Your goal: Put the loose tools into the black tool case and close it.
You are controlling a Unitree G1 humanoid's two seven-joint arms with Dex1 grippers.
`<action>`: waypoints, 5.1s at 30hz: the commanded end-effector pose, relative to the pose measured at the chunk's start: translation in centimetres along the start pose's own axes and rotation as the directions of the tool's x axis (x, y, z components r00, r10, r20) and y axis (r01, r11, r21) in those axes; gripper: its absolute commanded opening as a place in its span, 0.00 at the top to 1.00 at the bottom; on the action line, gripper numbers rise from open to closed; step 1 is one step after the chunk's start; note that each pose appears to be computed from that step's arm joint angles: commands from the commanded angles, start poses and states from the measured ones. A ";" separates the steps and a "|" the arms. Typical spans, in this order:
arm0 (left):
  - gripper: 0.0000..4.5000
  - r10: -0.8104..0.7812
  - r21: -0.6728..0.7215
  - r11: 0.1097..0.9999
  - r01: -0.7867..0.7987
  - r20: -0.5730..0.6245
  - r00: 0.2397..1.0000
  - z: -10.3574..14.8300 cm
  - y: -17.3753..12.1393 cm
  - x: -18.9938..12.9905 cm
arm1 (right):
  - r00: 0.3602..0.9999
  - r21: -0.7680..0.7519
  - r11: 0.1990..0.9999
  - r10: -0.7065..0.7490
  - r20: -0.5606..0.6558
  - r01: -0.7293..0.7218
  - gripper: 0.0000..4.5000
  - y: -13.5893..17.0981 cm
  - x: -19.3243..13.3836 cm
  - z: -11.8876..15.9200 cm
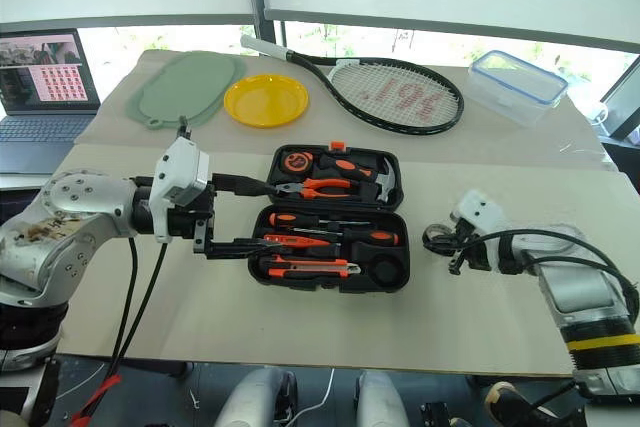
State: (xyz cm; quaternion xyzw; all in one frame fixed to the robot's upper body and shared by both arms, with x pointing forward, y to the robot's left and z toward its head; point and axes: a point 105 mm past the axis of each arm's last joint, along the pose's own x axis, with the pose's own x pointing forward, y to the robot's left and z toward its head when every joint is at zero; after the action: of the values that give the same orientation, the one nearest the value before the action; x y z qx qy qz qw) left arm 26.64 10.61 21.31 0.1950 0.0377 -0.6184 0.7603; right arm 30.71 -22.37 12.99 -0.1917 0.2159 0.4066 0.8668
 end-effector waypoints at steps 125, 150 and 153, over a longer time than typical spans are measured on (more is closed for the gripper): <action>0.47 0.290 -0.638 0.659 -0.398 -0.273 0.917 -10.4 5.4 -1.1 | 0.999 0.295 0.955 -0.020 0.037 0.009 0.25 -0.9 4.5 3.3; 1.00 0.418 -0.268 0.883 -0.384 0.081 0.905 -3.4 5.7 1.6 | 0.952 -0.012 0.987 -0.151 0.268 0.160 0.98 -0.8 4.2 9.0; 1.00 0.462 -0.164 0.880 -0.446 0.082 0.883 -4.3 5.5 1.7 | 0.949 -0.093 0.978 -0.154 0.275 0.185 0.98 0.1 4.2 8.3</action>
State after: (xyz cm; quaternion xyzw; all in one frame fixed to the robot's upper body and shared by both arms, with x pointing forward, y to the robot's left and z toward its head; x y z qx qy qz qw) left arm 34.25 14.06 16.40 0.0658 0.0641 -0.3827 0.9193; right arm 35.95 -18.12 15.60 -0.1638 0.1271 0.3189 0.9248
